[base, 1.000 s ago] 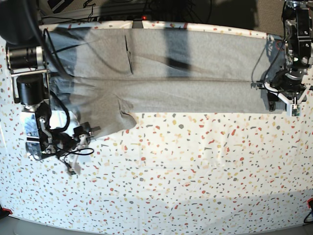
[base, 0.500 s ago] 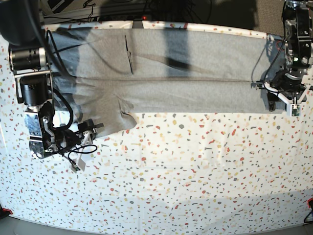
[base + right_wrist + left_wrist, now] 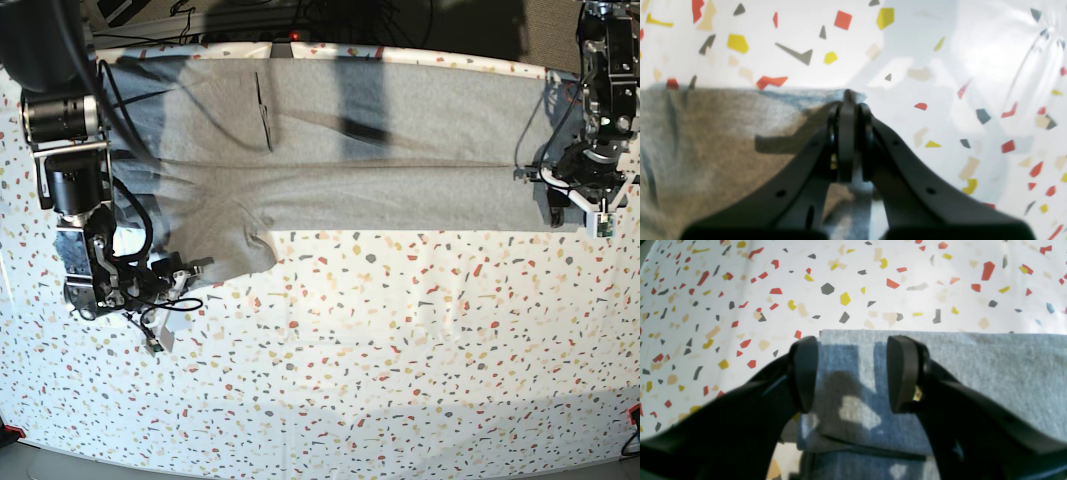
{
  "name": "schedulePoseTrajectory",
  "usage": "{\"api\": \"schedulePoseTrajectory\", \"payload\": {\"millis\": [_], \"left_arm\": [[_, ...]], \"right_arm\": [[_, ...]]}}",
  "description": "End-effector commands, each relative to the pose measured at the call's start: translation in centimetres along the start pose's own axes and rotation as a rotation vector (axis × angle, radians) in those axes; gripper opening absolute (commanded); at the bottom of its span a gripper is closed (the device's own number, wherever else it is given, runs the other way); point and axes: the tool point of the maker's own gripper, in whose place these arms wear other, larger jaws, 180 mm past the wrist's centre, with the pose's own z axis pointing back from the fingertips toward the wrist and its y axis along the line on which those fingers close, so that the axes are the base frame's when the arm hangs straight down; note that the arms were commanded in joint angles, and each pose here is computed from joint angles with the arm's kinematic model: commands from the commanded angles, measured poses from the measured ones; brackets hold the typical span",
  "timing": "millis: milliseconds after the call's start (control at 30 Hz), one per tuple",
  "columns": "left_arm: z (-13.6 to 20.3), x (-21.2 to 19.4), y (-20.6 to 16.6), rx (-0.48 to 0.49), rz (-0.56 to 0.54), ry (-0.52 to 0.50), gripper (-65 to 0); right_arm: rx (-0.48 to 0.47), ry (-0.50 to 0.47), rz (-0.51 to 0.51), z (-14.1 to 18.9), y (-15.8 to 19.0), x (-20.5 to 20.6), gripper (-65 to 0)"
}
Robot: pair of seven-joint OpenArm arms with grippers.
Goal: Fold the T-shirt properly
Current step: 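Release the hem and move the right gripper to the folded edge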
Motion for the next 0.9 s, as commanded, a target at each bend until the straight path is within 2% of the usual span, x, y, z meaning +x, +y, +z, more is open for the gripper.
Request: {"api": "schedulePoseTrajectory", "payload": {"millis": [0, 133, 267, 433, 600, 867], "left_arm": [[0.1, 1.8, 0.6, 0.014, -0.008, -0.057, -32.8], [0.1, 1.8, 0.8, 0.025, -0.033, -0.054, -32.8], [0.1, 1.7, 0.8, 0.025, -0.032, -0.052, -32.8], [0.1, 1.7, 0.8, 0.025, -0.032, -0.053, -32.8], [0.1, 1.7, 0.8, 0.025, -0.032, -0.052, -32.8], [0.1, 1.7, 0.8, 0.025, -0.032, -0.052, -32.8]], "right_arm": [[-0.011, -0.048, 0.032, 1.4, -0.8, 2.4, -65.0], [-0.018, -0.003, 0.078, 2.0, -0.2, 1.6, -65.0], [-0.034, -0.048, 0.174, 3.2, 1.5, 0.9, -65.0], [-0.033, -0.114, 0.343, 6.1, 5.7, -0.8, -65.0], [-0.046, -0.174, 0.408, 9.1, 9.4, -2.5, -65.0], [0.057, -0.202, 0.45, 11.1, 15.7, -6.1, -65.0]]}}
